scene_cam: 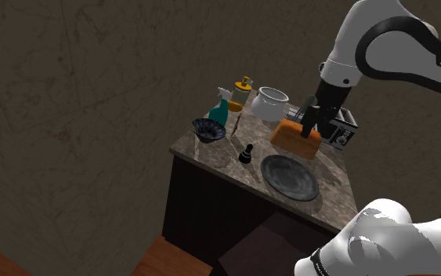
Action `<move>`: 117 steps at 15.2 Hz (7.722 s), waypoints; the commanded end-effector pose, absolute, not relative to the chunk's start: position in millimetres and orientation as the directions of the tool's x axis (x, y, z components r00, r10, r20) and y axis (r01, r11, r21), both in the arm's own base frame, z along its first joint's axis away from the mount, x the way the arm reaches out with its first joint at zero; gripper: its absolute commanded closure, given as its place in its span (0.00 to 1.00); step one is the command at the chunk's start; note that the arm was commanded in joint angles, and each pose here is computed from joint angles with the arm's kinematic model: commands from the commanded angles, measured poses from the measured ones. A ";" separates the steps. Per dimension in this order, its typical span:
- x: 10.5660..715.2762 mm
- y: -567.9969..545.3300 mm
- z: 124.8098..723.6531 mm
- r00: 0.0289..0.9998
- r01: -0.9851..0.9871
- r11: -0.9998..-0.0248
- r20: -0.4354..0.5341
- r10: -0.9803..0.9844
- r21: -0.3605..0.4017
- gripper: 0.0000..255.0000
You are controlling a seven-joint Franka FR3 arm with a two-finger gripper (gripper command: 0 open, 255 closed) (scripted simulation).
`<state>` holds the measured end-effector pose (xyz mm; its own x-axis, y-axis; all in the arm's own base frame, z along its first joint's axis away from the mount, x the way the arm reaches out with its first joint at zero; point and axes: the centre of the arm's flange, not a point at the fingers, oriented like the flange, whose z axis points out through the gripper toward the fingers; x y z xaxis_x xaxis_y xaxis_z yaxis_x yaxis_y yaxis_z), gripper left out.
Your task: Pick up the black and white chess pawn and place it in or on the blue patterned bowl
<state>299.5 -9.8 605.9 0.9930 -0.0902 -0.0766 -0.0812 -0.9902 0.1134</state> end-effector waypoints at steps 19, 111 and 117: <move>451.5 -82.8 438.6 0.996 -0.059 -0.997 -0.061 -0.061 0.045 0.00; 735.1 -19.2 427.8 0.997 -0.047 -0.999 -0.053 -0.047 0.010 1.00; 735.1 -19.2 395.4 0.997 -0.047 -0.999 -0.053 -0.047 0.010 1.00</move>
